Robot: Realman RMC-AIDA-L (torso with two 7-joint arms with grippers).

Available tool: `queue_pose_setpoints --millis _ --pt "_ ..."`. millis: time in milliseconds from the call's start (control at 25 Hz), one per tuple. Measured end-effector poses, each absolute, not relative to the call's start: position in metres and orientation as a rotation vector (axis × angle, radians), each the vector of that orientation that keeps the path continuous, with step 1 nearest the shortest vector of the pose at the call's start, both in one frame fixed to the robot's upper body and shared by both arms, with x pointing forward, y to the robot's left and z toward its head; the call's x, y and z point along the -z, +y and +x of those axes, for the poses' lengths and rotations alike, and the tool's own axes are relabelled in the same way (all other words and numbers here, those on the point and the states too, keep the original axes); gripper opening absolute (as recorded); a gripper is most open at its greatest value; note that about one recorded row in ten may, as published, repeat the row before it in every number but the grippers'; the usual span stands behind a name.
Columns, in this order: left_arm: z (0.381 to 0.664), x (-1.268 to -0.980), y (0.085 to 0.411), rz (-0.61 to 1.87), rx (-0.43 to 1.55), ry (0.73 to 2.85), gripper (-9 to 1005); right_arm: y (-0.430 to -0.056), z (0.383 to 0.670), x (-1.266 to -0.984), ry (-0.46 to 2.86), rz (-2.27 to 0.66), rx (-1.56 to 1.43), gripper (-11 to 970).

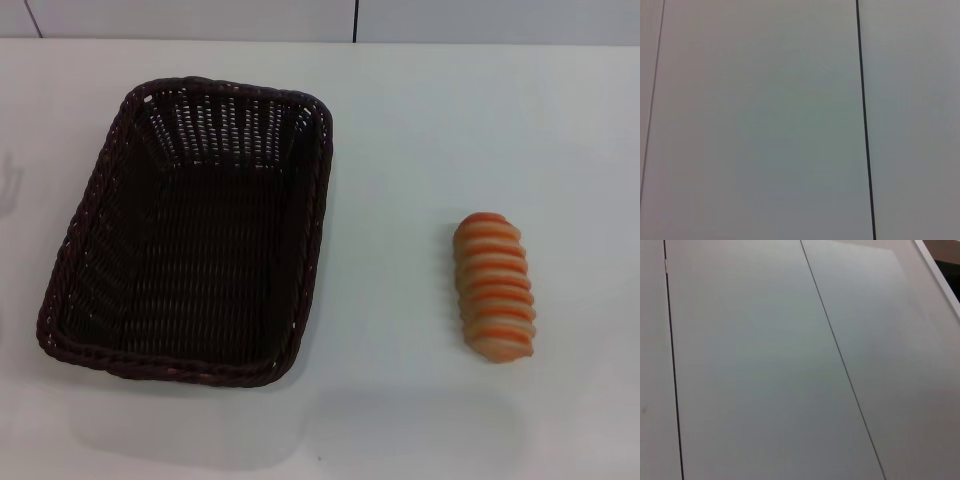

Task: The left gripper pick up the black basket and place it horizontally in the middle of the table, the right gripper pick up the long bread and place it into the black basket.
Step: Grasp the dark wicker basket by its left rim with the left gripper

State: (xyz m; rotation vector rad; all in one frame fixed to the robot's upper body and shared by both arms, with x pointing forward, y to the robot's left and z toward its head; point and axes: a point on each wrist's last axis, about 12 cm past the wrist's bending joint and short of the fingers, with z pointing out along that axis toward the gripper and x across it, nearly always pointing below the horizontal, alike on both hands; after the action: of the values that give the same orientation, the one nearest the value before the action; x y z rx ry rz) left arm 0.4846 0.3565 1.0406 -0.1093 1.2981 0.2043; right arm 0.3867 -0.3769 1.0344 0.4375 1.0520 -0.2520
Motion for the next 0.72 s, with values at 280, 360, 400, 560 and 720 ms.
queue_pose_setpoints --millis 280,360,400,560,720 --pt "0.487 -1.041 0.355 -0.103 -0.201 1.297 829 -0.377 0.388 -1.035 1.052 0.439 0.252 802" --pt "0.488 -1.042 0.355 -0.101 -0.199 1.295 830 -0.377 0.389 -1.035 1.052 0.439 0.251 802" --pt "0.49 -1.044 0.353 -0.097 -0.194 1.288 830 -0.377 0.389 -1.035 1.052 0.437 0.249 802" --pt "0.496 -1.047 0.35 -0.07 -0.176 1.283 830 -0.376 0.391 -1.035 1.054 0.435 0.245 802" --pt "0.518 -1.055 0.341 -0.035 -0.156 1.325 830 -0.376 0.392 -1.034 1.058 0.436 0.243 801"
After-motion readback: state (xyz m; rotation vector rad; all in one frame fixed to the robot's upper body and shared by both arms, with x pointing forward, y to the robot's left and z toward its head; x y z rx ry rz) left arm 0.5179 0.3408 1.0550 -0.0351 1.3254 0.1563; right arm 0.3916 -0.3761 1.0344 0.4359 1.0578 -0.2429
